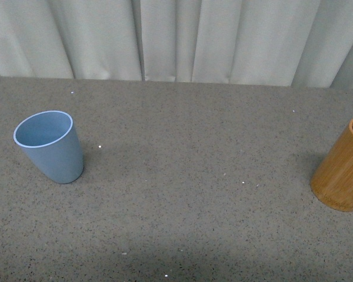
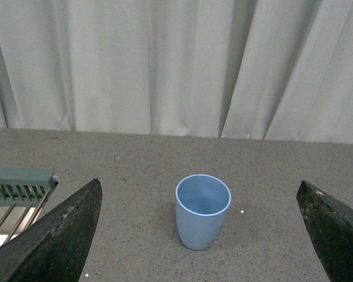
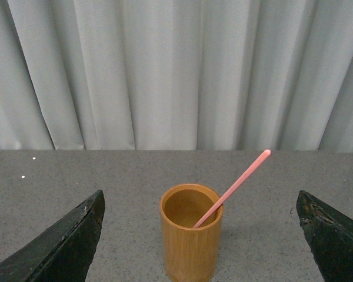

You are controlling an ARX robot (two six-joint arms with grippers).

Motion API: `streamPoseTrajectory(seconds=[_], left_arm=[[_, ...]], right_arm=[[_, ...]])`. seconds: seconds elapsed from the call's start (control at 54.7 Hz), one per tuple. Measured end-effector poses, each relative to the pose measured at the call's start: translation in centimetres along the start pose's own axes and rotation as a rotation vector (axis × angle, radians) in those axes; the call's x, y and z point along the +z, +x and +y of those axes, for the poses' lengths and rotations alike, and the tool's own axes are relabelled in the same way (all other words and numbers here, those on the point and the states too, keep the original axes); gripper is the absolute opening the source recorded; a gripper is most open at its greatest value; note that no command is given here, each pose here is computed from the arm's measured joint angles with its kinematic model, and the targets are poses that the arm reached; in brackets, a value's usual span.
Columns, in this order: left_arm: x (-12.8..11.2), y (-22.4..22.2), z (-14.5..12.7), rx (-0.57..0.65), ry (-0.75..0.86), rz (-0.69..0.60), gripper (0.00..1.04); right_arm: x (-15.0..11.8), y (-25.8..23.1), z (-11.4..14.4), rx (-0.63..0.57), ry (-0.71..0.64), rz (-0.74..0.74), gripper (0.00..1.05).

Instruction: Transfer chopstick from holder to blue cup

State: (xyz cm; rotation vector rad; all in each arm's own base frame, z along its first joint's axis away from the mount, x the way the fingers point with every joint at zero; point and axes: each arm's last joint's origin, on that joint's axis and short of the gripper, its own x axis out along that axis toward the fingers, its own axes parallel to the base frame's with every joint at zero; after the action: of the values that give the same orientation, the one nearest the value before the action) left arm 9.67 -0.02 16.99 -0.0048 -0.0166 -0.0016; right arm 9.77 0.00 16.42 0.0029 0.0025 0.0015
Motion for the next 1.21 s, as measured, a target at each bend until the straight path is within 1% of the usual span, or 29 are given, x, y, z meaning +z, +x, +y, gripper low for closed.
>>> streamPoseTrajectory(seconds=[0.311,0.347,0.366,0.384,0.402,0.42,0.439,0.457,0.475,0.512,0.548,0.621,0.695,0.749,0.877,1.023,1.206], left_arm=[[0.0,0.0,0.0,-0.001,-0.001,0.002,0.98],[-0.1,0.0,-0.1,-0.023,-0.101,0.074,0.98],[-0.3,0.1,-0.1,-0.019,-0.2,0.157,0.98],[-0.4,0.3,-0.1,-0.003,-0.253,0.204,0.98],[-0.5,0.4,-0.1,0.006,-0.291,0.224,0.98],[-0.7,0.5,0.0,0.026,-0.381,0.254,0.98],[-0.9,0.7,0.0,0.043,-0.435,0.277,0.98],[-1.1,0.9,0.1,0.066,-0.505,0.288,0.98],[-1.1,1.0,0.1,0.077,-0.534,0.29,0.98],[-1.1,1.5,0.3,0.125,-0.662,0.274,0.98],[-1.0,2.0,0.3,0.151,-0.744,0.25,0.98],[-0.9,2.8,0.2,0.163,-0.804,0.237,0.98],[-0.8,3.7,0.2,0.19,-0.83,0.235,0.98],[-0.9,5.0,0.2,0.234,-0.853,0.246,0.98],[-1.4,7.5,0.1,0.29,-0.836,0.28,0.98],[-2.0,10.2,-0.8,0.328,-0.779,0.358,0.98],[-3.3,12.9,-2.3,0.34,-0.685,0.514,0.98]], right_arm=[[0.0,0.0,0.0,0.0,0.0,0.0,0.95],[0.0,0.0,0.0,0.0,0.0,0.0,0.95],[0.0,0.0,0.0,0.0,0.0,0.0,0.95],[0.0,0.0,0.0,0.0,0.0,0.0,0.95],[0.0,0.0,0.0,0.0,0.0,0.0,0.95],[0.0,0.0,0.0,0.001,0.0,0.0,0.95],[0.0,0.0,0.0,0.0,0.0,0.0,0.95],[0.0,0.0,0.0,0.0,0.0,0.0,0.95],[0.0,0.0,0.0,0.0,0.0,0.0,0.95],[0.0,0.0,0.0,0.0,0.0,0.0,0.95],[0.0,0.0,0.0,0.0,0.0,0.0,0.95],[0.0,0.0,0.0,0.0,0.0,0.0,0.95],[0.0,0.0,0.0,0.0,0.0,0.0,0.95],[0.0,0.0,0.0,0.0,0.0,0.0,0.95],[0.0,0.0,0.0,0.0,0.0,0.0,0.95],[0.0,0.0,0.0,0.0,0.0,0.0,0.95],[0.0,0.0,0.0,0.0,0.0,0.0,0.95]])
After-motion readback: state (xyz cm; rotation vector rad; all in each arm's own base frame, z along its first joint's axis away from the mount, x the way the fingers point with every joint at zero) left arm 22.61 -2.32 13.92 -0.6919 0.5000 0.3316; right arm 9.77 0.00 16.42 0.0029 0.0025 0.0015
